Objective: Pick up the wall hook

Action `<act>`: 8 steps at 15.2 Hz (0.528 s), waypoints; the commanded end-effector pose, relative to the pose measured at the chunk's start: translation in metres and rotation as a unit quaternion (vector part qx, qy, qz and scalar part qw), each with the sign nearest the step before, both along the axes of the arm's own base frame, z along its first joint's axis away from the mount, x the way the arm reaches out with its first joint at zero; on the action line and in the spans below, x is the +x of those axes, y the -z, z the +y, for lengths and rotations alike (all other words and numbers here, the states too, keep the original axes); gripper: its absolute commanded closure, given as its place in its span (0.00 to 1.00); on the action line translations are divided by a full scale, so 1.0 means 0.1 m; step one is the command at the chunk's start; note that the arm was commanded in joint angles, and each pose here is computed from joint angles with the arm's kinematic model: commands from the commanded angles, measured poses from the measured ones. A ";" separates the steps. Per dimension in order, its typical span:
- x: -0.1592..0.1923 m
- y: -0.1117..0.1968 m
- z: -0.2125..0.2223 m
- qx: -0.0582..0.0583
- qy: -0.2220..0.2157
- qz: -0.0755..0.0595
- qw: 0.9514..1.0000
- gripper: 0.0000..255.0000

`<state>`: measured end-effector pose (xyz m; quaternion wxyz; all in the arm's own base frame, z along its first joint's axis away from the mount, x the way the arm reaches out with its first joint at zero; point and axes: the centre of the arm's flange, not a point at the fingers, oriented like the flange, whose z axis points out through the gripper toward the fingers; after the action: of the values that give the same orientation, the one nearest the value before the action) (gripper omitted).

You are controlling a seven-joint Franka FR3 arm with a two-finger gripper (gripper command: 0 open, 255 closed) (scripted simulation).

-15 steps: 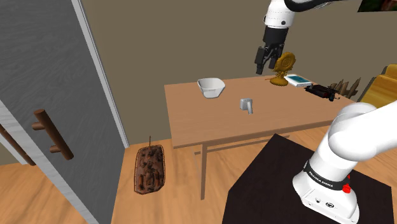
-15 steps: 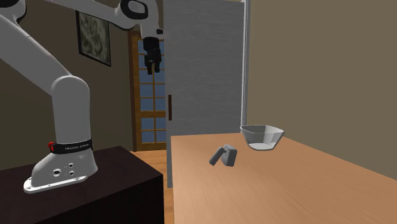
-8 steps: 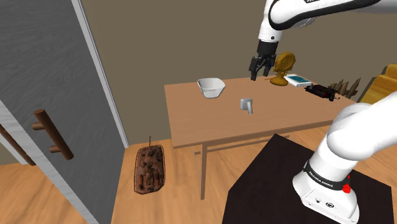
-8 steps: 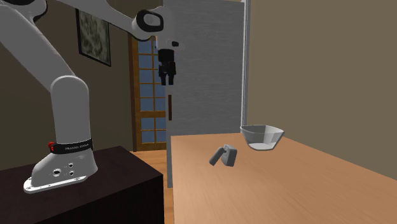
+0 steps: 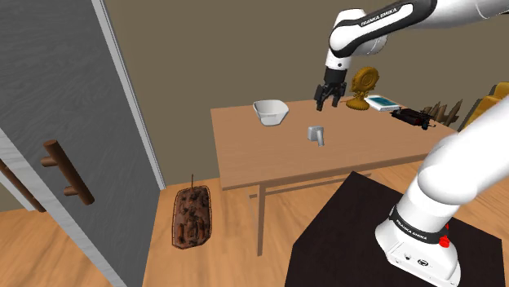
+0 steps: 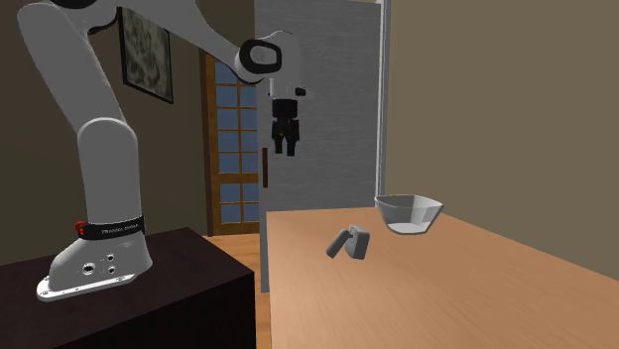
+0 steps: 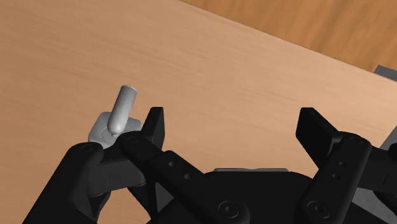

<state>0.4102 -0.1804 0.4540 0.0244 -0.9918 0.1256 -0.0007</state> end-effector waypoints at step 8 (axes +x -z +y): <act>0.43 0.83 -0.87 0.022 0.041 0.008 0.999 0.00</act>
<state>0.4503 -0.2585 0.3815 0.0434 -0.9859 0.1615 0.0074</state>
